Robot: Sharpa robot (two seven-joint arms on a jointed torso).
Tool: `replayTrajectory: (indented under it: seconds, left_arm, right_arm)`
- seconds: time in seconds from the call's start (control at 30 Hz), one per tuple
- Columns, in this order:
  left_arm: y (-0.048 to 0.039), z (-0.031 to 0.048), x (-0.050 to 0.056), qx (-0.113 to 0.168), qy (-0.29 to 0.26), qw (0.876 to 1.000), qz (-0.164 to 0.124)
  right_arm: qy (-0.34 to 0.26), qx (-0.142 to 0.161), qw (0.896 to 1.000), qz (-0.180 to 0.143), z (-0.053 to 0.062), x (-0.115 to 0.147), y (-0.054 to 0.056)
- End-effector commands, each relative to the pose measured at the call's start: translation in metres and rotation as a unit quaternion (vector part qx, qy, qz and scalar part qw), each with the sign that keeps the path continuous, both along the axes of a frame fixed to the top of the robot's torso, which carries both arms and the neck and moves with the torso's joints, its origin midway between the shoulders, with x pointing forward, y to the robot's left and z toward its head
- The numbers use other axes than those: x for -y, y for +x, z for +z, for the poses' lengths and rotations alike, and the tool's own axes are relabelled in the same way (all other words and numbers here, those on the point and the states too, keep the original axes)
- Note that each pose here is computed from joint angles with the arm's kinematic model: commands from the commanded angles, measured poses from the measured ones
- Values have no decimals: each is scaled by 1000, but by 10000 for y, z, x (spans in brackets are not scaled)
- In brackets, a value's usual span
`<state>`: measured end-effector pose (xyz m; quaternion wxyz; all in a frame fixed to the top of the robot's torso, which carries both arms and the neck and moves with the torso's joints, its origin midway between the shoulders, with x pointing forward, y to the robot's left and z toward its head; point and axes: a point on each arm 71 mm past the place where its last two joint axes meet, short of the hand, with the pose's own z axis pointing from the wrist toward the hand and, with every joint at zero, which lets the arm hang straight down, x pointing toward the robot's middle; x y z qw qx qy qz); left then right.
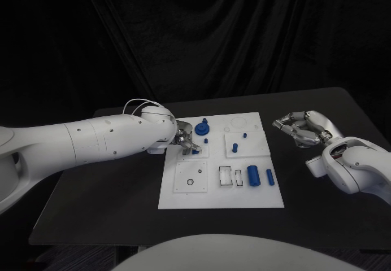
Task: Assemble the parts on the task board
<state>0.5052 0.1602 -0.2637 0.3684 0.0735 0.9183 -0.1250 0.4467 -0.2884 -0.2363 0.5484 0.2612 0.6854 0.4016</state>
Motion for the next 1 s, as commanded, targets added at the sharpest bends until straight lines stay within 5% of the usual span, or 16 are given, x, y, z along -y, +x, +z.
replayTrajectory:
  seconds: [0.03, 1.0]
  left_arm:
    - [-16, -17, 1, -3, -2, 1000, -6]
    - [-31, 14, -106, 16, -18, 1000, 8]
  right_arm:
    - [-3, -11, 1000, 0, -22, 2, -9]
    - [-5, -21, 1000, 1, -64, 9, -27]
